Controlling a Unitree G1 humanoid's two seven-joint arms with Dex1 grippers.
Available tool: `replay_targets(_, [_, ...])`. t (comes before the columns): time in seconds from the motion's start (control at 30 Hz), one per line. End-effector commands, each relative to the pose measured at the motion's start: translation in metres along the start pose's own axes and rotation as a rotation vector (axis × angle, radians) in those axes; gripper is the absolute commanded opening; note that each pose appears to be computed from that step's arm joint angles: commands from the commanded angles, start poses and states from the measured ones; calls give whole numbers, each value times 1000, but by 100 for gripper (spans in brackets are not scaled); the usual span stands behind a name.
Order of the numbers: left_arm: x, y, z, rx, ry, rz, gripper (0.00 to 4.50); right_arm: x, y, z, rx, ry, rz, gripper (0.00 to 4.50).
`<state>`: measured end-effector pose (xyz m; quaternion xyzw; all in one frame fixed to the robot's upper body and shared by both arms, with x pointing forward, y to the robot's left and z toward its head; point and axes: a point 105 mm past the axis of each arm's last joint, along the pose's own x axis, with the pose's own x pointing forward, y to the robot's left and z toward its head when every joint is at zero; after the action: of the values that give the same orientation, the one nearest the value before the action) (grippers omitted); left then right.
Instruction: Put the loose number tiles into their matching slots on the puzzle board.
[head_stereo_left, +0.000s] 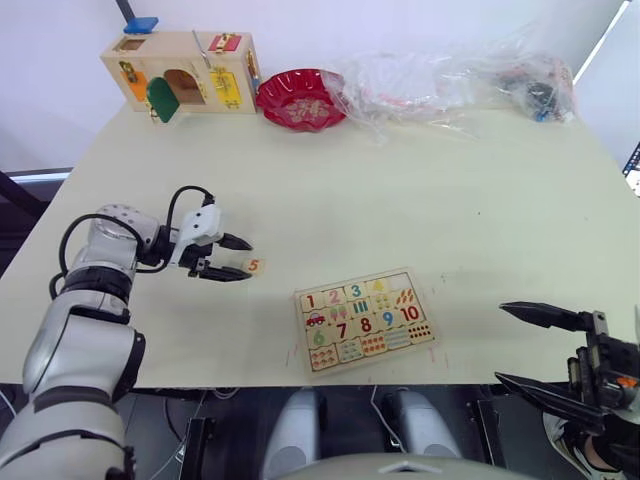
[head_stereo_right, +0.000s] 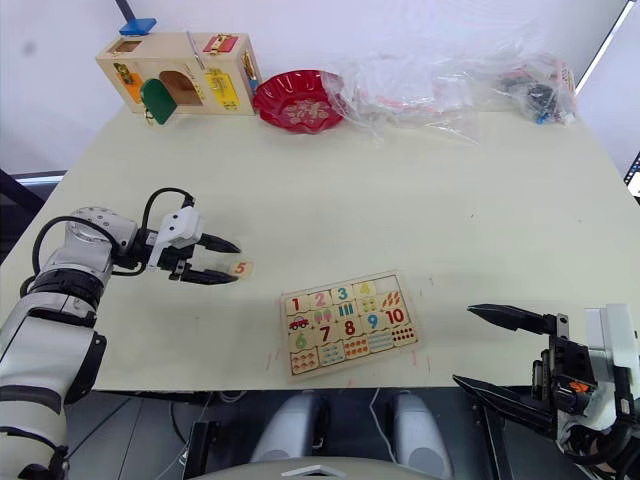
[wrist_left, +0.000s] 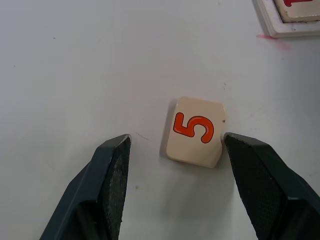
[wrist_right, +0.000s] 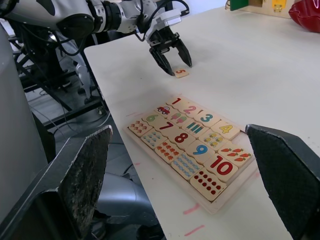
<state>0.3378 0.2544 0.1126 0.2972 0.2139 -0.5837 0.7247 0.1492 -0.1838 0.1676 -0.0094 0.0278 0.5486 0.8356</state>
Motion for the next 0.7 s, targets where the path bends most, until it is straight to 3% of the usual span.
replay_targets(0.03, [-3,-4,-4,-2,30,-34,318,2,4,5,-35,-9,7,450])
replay_targets(0.53, [3,-8,-7,40,41,-58,318,-1,2,1,-34,-2,-9,450])
replay_targets(0.63, [4,-9,-7,41,35,-61,258,-1,2,0,-32,-1,-8,450])
replay_targets(0.7, [3,-11,-8,40,36,-63,189,-1,1,-1,-35,3,-9,450])
